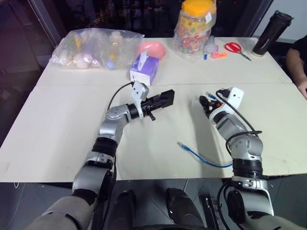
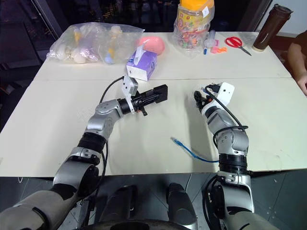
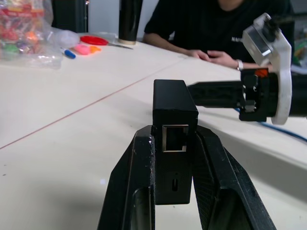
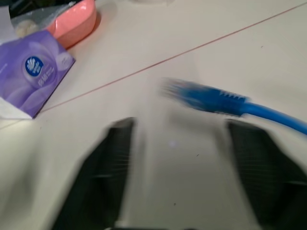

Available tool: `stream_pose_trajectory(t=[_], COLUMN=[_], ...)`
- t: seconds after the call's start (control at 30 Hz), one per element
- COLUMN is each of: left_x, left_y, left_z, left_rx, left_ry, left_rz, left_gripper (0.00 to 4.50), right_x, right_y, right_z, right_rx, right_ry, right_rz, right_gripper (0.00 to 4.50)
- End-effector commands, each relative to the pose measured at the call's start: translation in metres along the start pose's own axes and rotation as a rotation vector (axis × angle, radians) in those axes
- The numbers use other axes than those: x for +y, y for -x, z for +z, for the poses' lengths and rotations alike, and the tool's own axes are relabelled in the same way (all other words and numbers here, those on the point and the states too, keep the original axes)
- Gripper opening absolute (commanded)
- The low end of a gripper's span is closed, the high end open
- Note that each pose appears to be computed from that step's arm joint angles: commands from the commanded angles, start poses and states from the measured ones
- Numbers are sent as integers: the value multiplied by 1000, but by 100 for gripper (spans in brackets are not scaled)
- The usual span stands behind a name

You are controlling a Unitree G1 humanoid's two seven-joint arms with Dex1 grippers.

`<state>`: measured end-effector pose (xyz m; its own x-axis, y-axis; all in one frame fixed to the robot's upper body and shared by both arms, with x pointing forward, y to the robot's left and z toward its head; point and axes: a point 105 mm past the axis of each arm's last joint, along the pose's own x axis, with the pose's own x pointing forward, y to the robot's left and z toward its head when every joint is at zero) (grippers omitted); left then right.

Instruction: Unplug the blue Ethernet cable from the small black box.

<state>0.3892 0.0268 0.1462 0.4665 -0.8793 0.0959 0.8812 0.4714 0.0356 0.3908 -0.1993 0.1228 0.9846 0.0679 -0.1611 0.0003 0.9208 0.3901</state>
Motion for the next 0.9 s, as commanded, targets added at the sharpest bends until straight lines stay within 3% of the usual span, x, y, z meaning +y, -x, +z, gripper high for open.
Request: stream_pose_trajectory(t=[0.03,0.2,0.33,0.37,0.6,0.63,0.9], left_x=[3,5,4,4,5,6,10], left_y=[-7,-10,-11,-12,-8,-6,38], left_z=[1,-14,-22,-21,-22,-21,13], left_rx=[-1,28,49,50,65,65,52], left_ry=[-57,-63,-15,-15,-2,24,51], left_rz=[30,54,40,39,22,18,7], left_gripper=[47,47,47,149,427,448,448], right_x=[23,50,54,53,43,41,39], right_y=[13,37,47,47,50,51,79], right_z=[1,-7,0,1,9,10,14], right_rx=[15,48,14,9,-14,-14,-1], right_ry=[-10,-5,2,4,26,35,175], right_rz=[92,206,225,224,206,204,323], right_gripper=[448,448,448,450,450,450,450])
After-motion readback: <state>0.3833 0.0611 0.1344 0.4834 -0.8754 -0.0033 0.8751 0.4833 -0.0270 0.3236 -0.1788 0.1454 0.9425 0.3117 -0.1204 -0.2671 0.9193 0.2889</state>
